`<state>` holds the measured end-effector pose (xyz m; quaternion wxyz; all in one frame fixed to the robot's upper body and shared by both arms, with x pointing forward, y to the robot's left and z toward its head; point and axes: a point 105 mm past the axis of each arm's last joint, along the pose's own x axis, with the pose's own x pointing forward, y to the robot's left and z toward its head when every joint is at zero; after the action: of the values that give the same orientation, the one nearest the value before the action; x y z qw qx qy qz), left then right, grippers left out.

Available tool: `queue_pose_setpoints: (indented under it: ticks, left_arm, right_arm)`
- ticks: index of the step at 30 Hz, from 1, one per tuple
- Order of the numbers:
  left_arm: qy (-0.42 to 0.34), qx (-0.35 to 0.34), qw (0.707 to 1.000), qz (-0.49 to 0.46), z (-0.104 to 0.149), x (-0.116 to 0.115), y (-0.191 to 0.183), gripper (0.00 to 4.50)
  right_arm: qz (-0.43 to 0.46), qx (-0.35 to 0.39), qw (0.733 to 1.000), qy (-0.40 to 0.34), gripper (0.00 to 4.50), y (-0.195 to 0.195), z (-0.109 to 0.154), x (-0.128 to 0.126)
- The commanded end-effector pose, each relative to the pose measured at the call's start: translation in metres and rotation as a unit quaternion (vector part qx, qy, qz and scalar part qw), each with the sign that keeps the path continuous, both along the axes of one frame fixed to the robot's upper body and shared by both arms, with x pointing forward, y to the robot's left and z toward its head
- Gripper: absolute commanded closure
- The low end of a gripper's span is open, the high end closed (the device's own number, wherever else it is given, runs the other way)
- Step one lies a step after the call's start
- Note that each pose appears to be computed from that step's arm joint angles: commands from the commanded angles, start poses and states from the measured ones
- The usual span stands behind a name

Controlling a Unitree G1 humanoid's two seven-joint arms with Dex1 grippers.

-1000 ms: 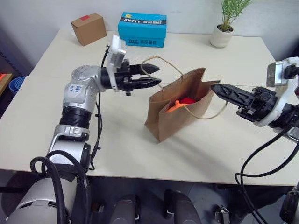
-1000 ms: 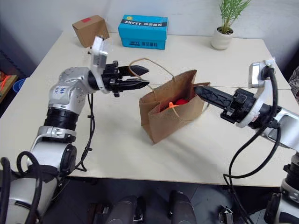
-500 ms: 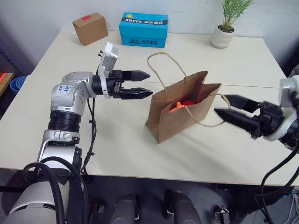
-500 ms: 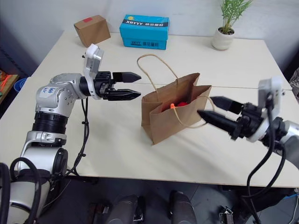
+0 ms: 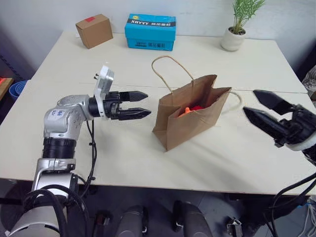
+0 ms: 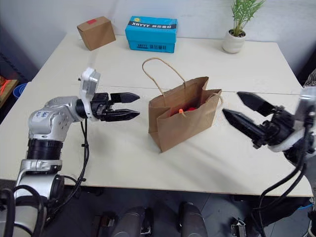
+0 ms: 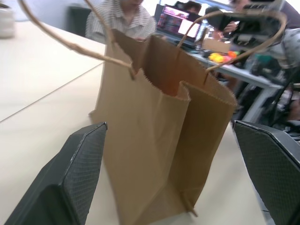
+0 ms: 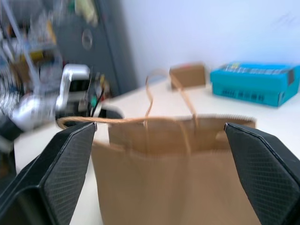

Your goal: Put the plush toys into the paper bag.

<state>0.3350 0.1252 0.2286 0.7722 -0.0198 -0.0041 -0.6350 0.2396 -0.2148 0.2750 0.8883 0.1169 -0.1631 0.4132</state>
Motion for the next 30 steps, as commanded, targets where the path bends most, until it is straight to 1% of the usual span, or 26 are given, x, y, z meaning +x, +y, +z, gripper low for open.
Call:
queue_pose_setpoints:
  ticks: [1, 2, 3, 4, 5, 7, 9, 12, 15, 16, 19, 21, 23, 24, 27, 29, 30]
  left_arm:
    - [-0.029, -0.007, 1.000, 0.004, 0.004, -0.015, -0.003, 0.00]
    - [-0.041, -0.001, 0.999, 0.007, -0.002, -0.020, -0.011, 0.00]
    - [-0.052, -0.001, 0.999, 0.008, -0.006, -0.024, -0.018, 0.00]
    - [-0.061, -0.007, 0.998, 0.014, -0.007, -0.026, -0.024, 0.00]
    - [-0.067, -0.015, 0.998, 0.017, -0.008, -0.029, -0.029, 0.00]
    - [-0.076, -0.021, 0.997, 0.023, -0.011, -0.031, -0.037, 0.00]
    - [-0.076, -0.028, 0.996, 0.022, -0.015, -0.035, -0.048, 0.00]
    - [-0.077, -0.043, 0.996, 0.030, -0.017, -0.035, -0.059, 0.00]
    - [-0.079, -0.049, 0.995, 0.036, -0.019, -0.033, -0.073, 0.00]
    - [-0.081, -0.045, 0.995, 0.035, -0.021, -0.033, -0.077, 0.00]
    - [-0.099, -0.013, 0.993, 0.058, -0.033, -0.026, -0.088, 0.00]
    - [-0.105, -0.006, 0.991, 0.084, -0.040, -0.019, -0.094, 0.00]
    - [-0.099, -0.023, 0.989, 0.112, -0.043, -0.012, -0.103, 0.40]
    - [-0.098, -0.026, 0.989, 0.106, -0.046, -0.013, -0.109, 0.61]
    - [-0.106, -0.017, 0.990, 0.089, -0.052, -0.016, -0.118, 1.49]
    - [-0.112, -0.010, 0.990, 0.083, -0.052, -0.014, -0.117, 2.13]
    - [-0.122, 0.005, 0.990, 0.074, -0.053, -0.011, -0.113, 2.45]
  right_arm:
    - [-0.020, 0.039, 0.999, -0.010, 0.05, -0.015, 0.013, -0.006]
    - [-0.037, -0.040, 0.998, -0.023, 0.05, -0.017, 0.003, -0.007]
    - [-0.042, -0.136, 0.989, -0.042, 0.05, -0.017, -0.010, -0.009]
    - [-0.026, -0.197, 0.979, -0.034, 0.05, -0.016, -0.024, -0.014]
    - [-0.021, -0.224, 0.973, -0.044, 0.05, -0.017, -0.029, -0.017]
    - [-0.042, -0.215, 0.973, -0.074, 0.05, -0.024, -0.029, -0.019]
    - [-0.067, -0.252, 0.960, -0.099, 0.05, -0.032, -0.039, -0.021]
    - [-0.070, -0.249, 0.963, -0.081, 0.05, -0.036, -0.052, -0.025]
    - [-0.056, -0.254, 0.964, -0.055, 0.05, -0.031, -0.072, -0.034]
    - [-0.055, -0.253, 0.964, -0.052, 0.05, -0.030, -0.074, -0.036]
    - [-0.058, -0.256, 0.963, -0.061, 0.05, -0.026, -0.076, -0.038]
    - [-0.065, -0.260, 0.961, -0.071, 0.05, -0.024, -0.076, -0.038]
    - [-0.070, -0.262, 0.959, -0.084, 0.00, -0.022, -0.076, -0.039]
    - [-0.068, -0.262, 0.958, -0.092, 0.00, -0.020, -0.076, -0.040]
    - [-0.055, -0.261, 0.958, -0.102, 0.00, -0.015, -0.077, -0.045]
    - [-0.050, -0.261, 0.959, -0.104, 0.00, -0.014, -0.078, -0.048]
    - [-0.055, -0.261, 0.958, -0.104, 0.00, -0.015, -0.077, -0.049]
